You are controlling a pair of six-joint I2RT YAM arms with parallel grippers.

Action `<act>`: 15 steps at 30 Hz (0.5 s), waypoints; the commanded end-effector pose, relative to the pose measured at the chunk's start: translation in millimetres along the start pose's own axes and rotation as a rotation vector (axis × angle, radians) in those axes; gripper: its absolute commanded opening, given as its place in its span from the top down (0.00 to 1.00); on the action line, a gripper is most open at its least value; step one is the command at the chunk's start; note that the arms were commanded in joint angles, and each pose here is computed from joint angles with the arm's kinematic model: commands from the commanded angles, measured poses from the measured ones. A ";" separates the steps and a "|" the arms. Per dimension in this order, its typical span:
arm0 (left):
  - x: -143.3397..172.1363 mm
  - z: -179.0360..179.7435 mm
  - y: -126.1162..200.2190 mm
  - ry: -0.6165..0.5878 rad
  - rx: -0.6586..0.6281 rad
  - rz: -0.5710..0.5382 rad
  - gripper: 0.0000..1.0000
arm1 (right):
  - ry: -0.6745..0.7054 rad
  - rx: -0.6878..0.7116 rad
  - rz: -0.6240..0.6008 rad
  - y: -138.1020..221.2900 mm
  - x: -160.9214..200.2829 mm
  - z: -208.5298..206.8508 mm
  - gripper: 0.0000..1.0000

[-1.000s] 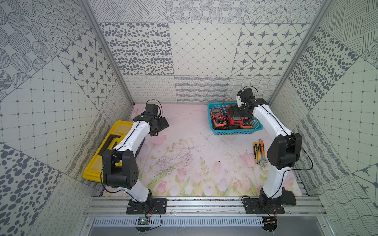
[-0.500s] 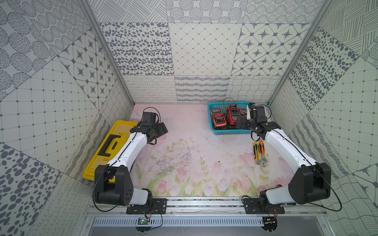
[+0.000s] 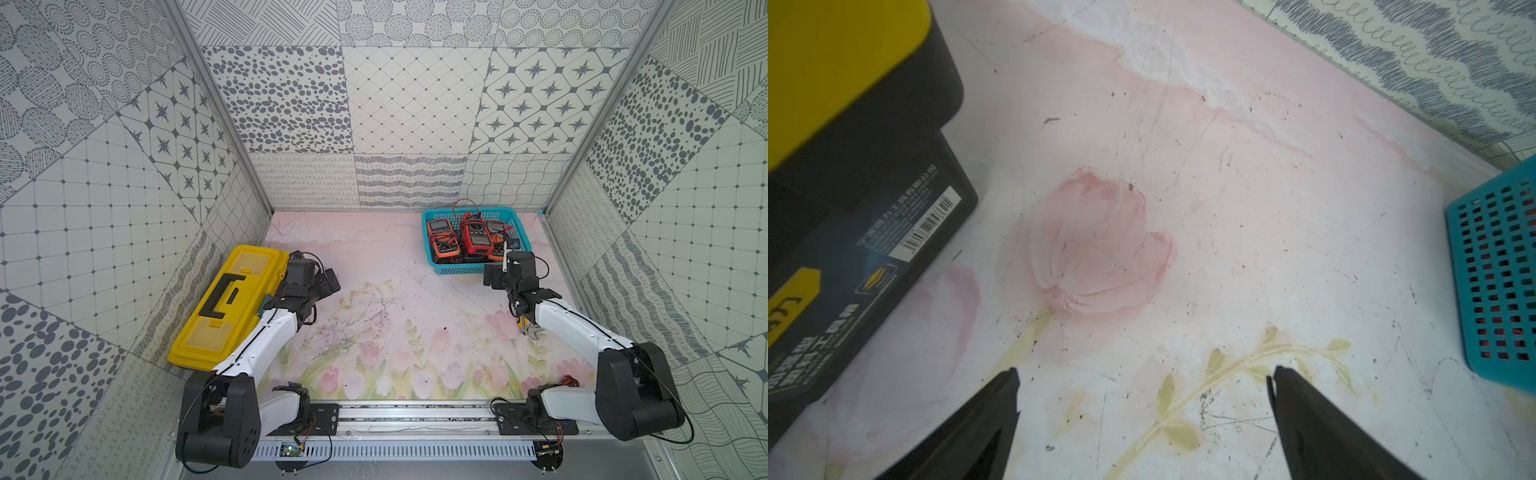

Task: Put the multimeter into the basket
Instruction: Reset both arms

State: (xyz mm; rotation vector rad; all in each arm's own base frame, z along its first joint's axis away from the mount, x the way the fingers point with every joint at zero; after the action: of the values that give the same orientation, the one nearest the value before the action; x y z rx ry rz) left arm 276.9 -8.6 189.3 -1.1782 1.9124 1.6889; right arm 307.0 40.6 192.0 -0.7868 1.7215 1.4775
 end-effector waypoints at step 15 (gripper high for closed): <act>11.2 11.6 -12.4 -0.277 -0.066 -0.478 0.01 | -0.062 -0.025 -0.204 -27.2 24.2 -15.6 0.01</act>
State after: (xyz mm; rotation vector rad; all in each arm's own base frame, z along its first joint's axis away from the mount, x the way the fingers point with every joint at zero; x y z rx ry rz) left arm 264.2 -6.0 148.4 -1.1303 1.5669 1.6563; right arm 304.3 19.9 142.8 -0.8057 1.6382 1.4275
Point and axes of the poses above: each gripper's point midway between its finger pads, its own y axis back along the fingers, its own z axis along the line the jaws close on, x = y × z, the point moved 10 cm from there along y, back along the fingers, and after that the axes turned 2 degrees about -y, right-handed, at the moved point
